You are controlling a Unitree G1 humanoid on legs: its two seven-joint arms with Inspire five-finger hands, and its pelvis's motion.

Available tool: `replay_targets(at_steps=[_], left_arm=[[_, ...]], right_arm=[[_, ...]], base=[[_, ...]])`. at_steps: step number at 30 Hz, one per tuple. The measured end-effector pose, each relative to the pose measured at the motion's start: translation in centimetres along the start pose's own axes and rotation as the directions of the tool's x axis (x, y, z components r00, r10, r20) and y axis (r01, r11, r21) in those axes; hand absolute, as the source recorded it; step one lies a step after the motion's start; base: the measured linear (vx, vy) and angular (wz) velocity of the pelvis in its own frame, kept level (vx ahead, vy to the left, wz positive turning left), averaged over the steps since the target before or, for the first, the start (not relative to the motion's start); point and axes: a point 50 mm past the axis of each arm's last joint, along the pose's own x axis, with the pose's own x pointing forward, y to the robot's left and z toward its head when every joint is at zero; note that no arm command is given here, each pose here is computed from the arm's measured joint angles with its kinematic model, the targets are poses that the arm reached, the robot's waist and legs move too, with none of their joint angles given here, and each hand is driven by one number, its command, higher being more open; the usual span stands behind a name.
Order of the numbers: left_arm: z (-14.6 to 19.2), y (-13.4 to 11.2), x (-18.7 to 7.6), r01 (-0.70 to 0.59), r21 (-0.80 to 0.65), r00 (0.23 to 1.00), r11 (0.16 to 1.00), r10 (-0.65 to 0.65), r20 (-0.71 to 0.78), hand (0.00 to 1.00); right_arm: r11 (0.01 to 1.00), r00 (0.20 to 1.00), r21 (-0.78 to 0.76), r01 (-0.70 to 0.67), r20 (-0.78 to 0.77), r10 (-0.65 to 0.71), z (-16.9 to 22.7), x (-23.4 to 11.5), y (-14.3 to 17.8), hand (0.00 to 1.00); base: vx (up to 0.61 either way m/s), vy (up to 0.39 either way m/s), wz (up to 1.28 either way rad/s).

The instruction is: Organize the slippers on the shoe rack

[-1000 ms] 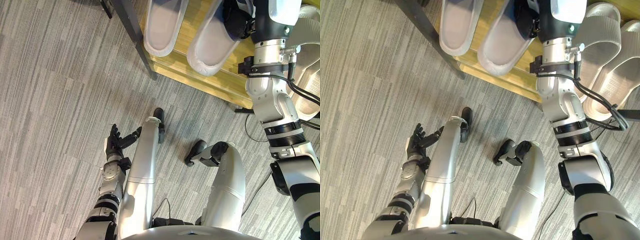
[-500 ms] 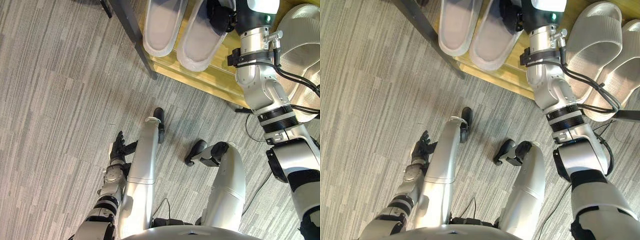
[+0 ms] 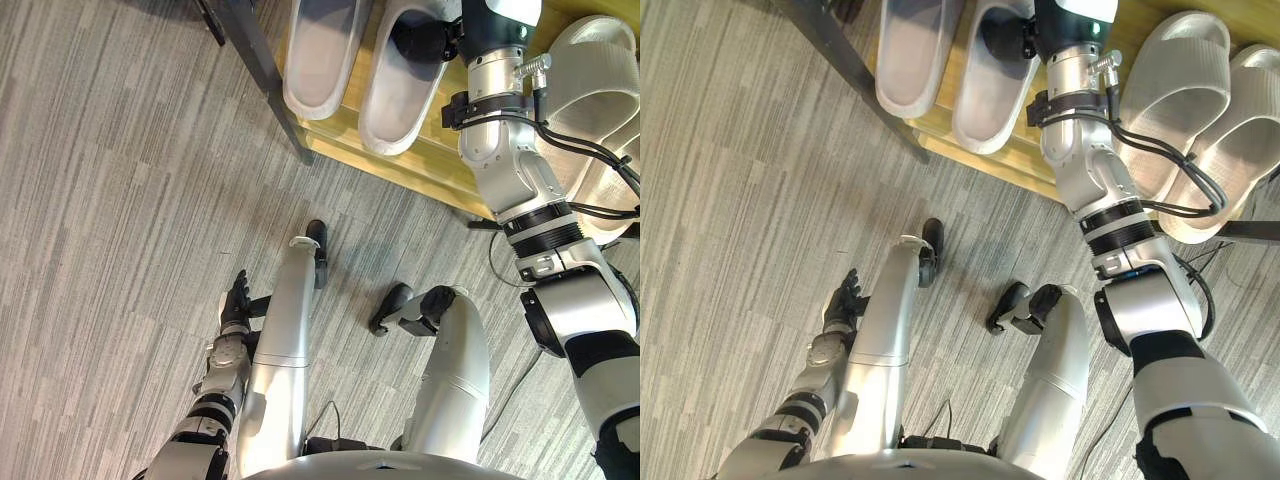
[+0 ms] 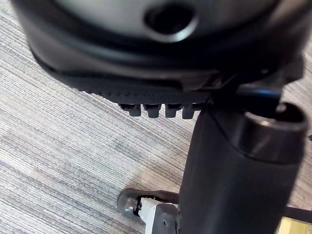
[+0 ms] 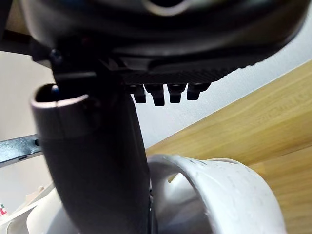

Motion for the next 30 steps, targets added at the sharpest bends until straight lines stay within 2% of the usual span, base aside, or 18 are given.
replay_targets(at_steps=[11, 20, 23, 30], left_arm=[[-0.3, 0.3, -0.1, -0.017, 0.002, 1.0, 1.0, 0.017, -0.013, 1.0], [-0.7, 1.0, -0.2, -0.051, -0.021, 0.998, 0.998, 0.05, -0.035, 1.0], [-0.8, 1.2, -0.3, -0.066, -0.043, 0.997, 0.997, 0.064, -0.04, 1.0], [-0.8, 1.3, -0.3, -0.072, -0.045, 0.997, 0.996, 0.07, -0.041, 1.0]], right_arm=[[0.989, 0.996, 0.145, -0.023, -0.086, 0.036, -0.2, -2.6, 1.8, 1.0], [0.9, 0.973, 0.43, 0.063, -0.228, 0.041, 1.7, -9.1, 3.7, 1.0], [0.887, 0.951, 0.453, 0.092, -0.305, 0.057, 1.4, -10.8, 4.5, 1.0], [0.883, 0.92, 0.433, 0.183, -0.392, 0.001, 0.1, -11.3, 3.8, 1.0]], base=[[0.02, -0.068, 0.01], [0.03, -0.056, -0.04], [0.02, -0.041, -0.03], [0.02, -0.01, -0.01]])
